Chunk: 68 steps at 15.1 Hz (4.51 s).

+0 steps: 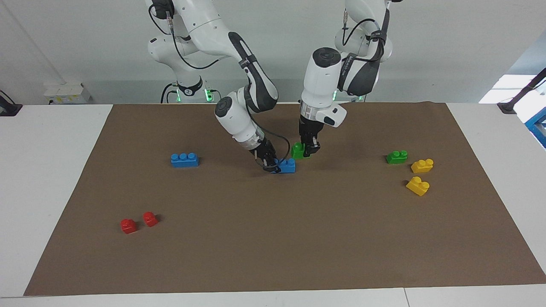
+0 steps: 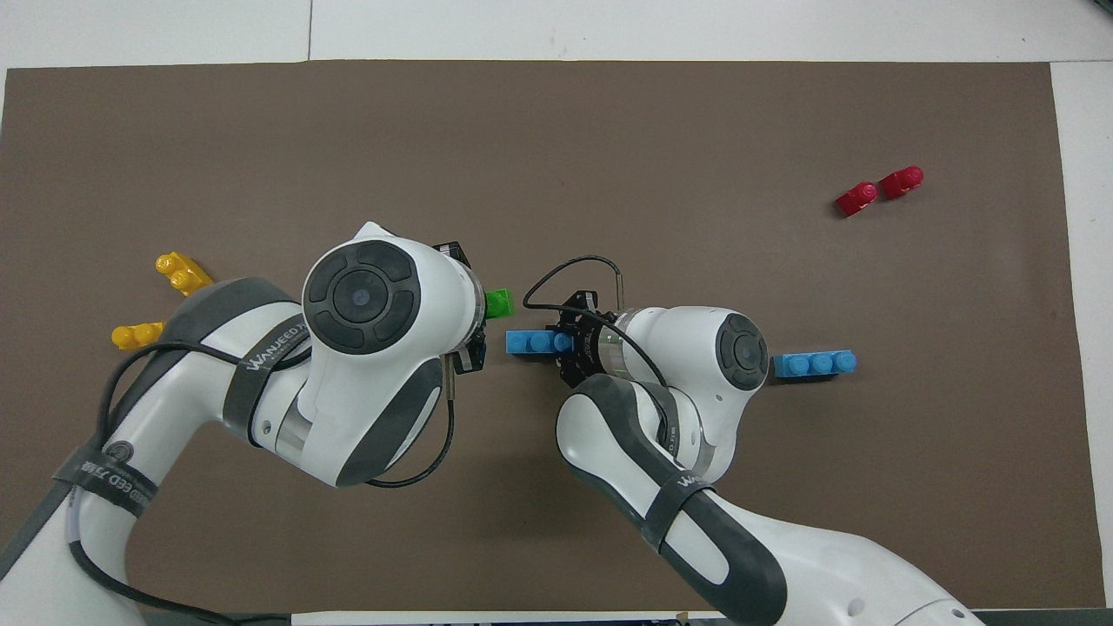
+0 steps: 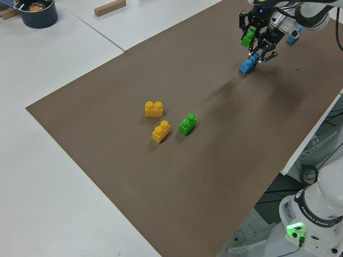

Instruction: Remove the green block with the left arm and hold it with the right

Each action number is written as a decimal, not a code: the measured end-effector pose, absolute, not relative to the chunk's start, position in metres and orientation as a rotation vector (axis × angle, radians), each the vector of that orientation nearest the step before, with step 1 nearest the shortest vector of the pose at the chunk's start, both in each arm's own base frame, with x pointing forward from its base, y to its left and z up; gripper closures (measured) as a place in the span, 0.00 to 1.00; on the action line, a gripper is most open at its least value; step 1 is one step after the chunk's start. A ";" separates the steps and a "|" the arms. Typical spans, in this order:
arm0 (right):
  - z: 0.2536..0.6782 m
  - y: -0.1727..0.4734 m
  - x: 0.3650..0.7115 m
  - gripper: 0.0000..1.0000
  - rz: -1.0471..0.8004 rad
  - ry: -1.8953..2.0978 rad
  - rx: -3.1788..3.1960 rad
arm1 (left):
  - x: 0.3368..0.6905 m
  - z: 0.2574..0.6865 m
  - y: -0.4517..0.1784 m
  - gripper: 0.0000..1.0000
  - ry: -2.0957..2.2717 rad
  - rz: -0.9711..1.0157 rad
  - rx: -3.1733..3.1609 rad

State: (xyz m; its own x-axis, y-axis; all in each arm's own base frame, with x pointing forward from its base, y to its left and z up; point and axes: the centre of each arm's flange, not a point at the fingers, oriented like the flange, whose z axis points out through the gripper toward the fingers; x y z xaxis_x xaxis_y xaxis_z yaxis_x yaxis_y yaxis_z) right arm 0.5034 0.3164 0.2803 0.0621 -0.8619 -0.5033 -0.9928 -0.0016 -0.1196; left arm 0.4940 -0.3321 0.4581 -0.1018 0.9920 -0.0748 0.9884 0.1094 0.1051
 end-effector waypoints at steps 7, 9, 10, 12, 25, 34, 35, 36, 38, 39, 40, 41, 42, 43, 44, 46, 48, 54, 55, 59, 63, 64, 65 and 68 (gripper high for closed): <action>0.367 0.171 0.579 0.65 0.517 1.731 -1.992 | 0.508 0.460 -0.301 0.64 2.079 0.055 2.249; 0.366 0.124 0.587 0.65 0.514 1.756 -1.991 | 0.514 0.457 -0.285 0.64 1.915 0.051 2.432; 0.363 0.102 0.589 0.65 0.518 1.763 -1.997 | 0.518 0.456 -0.276 0.64 1.825 0.049 2.513; 0.357 0.066 0.590 0.65 0.530 1.777 -2.001 | 0.526 0.454 -0.257 0.64 1.641 0.044 2.655; 0.303 -0.031 0.580 0.65 0.535 1.842 -1.969 | 0.569 0.422 -0.079 0.64 0.974 0.066 2.979; 0.285 -0.033 0.579 0.65 0.512 1.863 -1.967 | 0.581 0.381 -0.036 0.64 1.213 0.182 2.841; 0.285 -0.033 0.579 0.65 0.512 1.863 -1.968 | 0.582 0.374 -0.032 0.64 1.257 0.204 2.811; 0.285 -0.032 0.579 0.65 0.512 1.862 -1.968 | 0.581 0.367 -0.029 0.64 1.287 0.211 2.793; 0.285 -0.030 0.579 0.65 0.512 1.859 -1.971 | 0.579 0.351 -0.027 0.64 1.318 0.198 2.782; 0.284 -0.029 0.579 0.65 0.506 1.859 -1.972 | 0.578 0.345 -0.027 0.64 1.324 0.190 2.783; 0.283 -0.029 0.579 0.65 0.495 1.861 -1.973 | 0.578 0.341 -0.028 0.64 1.325 0.181 2.787; 0.282 -0.028 0.579 0.65 0.490 1.862 -1.974 | 0.578 0.337 -0.030 0.64 1.322 0.172 2.791; 0.282 -0.027 0.578 0.65 0.488 1.862 -1.975 | 0.577 0.333 -0.032 0.64 1.318 0.162 2.797; 0.281 -0.026 0.578 0.65 0.488 1.862 -1.976 | 0.577 0.327 -0.035 0.64 1.313 0.148 2.804; 0.281 -0.026 0.578 0.65 0.488 1.862 -1.976 | 0.577 0.321 -0.038 0.64 1.306 0.134 2.813; 0.280 -0.026 0.578 0.65 0.488 1.862 -1.977 | 0.576 0.312 -0.046 0.64 1.291 0.115 2.826; 0.280 -0.026 0.578 0.65 0.488 1.862 -1.977 | 0.576 0.312 -0.047 0.64 1.285 0.118 2.828; 0.280 -0.019 0.578 0.50 0.470 1.792 -2.034 | 0.576 0.312 -0.047 0.64 1.226 0.120 2.855; 0.280 -0.016 0.578 0.40 0.472 1.786 -2.039 | 0.576 0.312 -0.046 0.64 1.218 0.120 2.859; 0.285 -0.013 0.581 0.15 0.463 1.774 -2.044 | 0.577 0.312 -0.045 0.60 1.206 0.120 2.865; 0.297 -0.013 0.584 0.10 0.464 1.758 -2.045 | 0.579 0.317 -0.044 0.34 1.192 0.112 2.876; 0.301 -0.013 0.585 0.08 0.461 1.754 -2.044 | 0.582 0.322 -0.043 0.24 1.180 0.103 2.886; 0.305 -0.013 0.586 0.10 0.457 1.752 -2.042 | 0.585 0.329 -0.043 0.14 1.171 0.092 2.894; 0.320 -0.012 0.586 0.10 0.458 1.744 -2.036 | 0.597 0.362 -0.043 0.00 1.160 0.073 2.908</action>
State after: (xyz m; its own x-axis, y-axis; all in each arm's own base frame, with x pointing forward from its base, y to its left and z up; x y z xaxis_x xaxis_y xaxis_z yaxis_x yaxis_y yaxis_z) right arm 0.5858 -0.0117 0.3205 0.1591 -0.8492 -0.5036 -0.9870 -0.1257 -0.0999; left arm 0.5970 -0.0428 0.3624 0.7246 0.6881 0.0393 0.6876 -0.7256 0.0270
